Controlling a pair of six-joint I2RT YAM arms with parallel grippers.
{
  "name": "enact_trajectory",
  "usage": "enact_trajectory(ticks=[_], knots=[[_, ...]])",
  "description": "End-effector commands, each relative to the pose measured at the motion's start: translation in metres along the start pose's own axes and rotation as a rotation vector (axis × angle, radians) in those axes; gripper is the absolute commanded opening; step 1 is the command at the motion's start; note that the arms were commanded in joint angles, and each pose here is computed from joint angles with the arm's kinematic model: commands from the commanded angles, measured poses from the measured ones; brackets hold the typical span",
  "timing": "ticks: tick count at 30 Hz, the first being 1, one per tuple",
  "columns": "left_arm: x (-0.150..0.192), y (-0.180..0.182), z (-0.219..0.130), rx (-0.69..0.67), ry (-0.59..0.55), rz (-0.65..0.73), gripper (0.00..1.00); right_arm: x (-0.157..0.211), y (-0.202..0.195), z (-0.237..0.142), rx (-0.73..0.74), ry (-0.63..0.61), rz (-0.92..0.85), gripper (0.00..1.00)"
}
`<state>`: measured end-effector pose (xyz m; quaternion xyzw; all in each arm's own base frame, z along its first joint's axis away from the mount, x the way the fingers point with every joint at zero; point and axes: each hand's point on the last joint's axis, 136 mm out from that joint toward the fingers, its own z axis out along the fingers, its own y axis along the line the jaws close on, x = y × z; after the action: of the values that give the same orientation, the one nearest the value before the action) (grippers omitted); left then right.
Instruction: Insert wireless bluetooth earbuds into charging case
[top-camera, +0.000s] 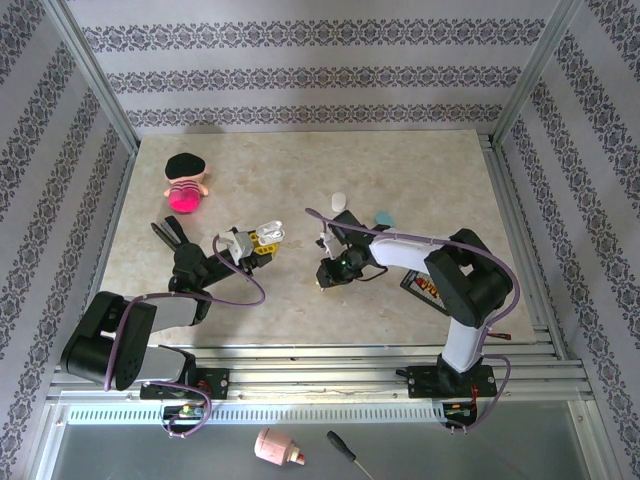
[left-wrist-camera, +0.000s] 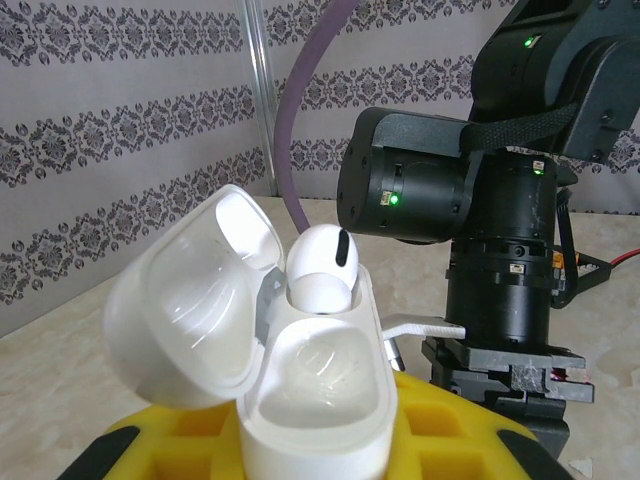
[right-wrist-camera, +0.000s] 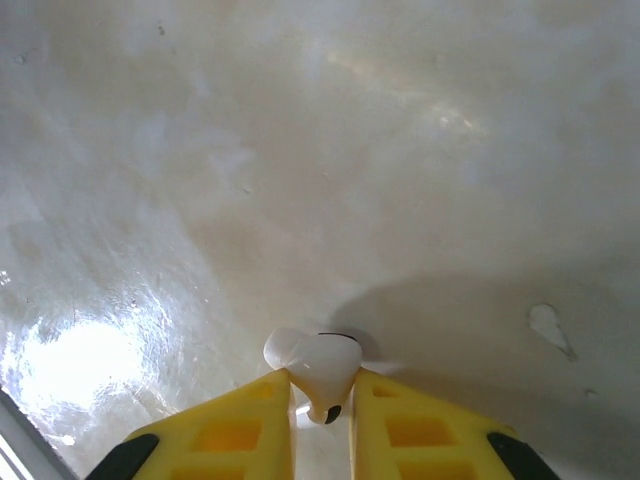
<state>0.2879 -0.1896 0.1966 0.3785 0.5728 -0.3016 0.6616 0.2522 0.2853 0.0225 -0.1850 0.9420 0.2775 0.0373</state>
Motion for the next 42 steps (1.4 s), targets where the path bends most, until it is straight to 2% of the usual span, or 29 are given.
enact_trajectory(ticks=[1,6,10,12,13,19,23,29,35,38,42], knots=[[-0.004,0.0,-0.001,0.011,-0.008,0.02,0.0,0.005,-0.006,-0.007,0.01,0.005,0.031,0.19],[-0.005,0.001,0.0,0.014,-0.011,0.022,0.0,0.012,-0.029,-0.013,0.117,0.02,0.062,0.2],[-0.006,0.002,0.001,0.018,-0.013,0.021,0.0,0.013,-0.033,-0.016,0.142,0.015,0.067,0.2],[-0.006,0.002,0.002,0.019,-0.013,0.019,0.0,0.012,-0.029,-0.018,0.115,-0.002,0.06,0.07],[-0.006,0.002,0.002,0.019,-0.013,0.019,0.0,0.011,-0.027,-0.018,0.094,-0.009,0.06,0.06],[-0.006,0.002,0.002,0.022,-0.017,0.015,0.0,0.006,-0.015,-0.026,0.015,-0.042,0.059,0.08],[-0.007,0.002,0.003,0.022,-0.021,0.016,0.0,0.003,-0.018,-0.027,0.025,-0.048,0.066,0.08],[-0.007,0.01,0.002,-0.026,-0.017,0.022,0.0,-0.002,-0.01,-0.031,0.036,-0.078,0.022,0.25],[0.004,0.04,-0.003,-0.203,0.058,0.01,0.0,-0.031,0.014,-0.037,0.035,-0.197,-0.067,0.49],[0.004,0.053,-0.011,-0.278,0.07,0.011,0.0,-0.049,0.024,-0.032,0.018,-0.235,-0.03,0.52],[0.003,0.053,-0.016,-0.294,0.07,0.025,0.0,-0.071,0.039,-0.017,-0.047,-0.258,0.028,0.52]])
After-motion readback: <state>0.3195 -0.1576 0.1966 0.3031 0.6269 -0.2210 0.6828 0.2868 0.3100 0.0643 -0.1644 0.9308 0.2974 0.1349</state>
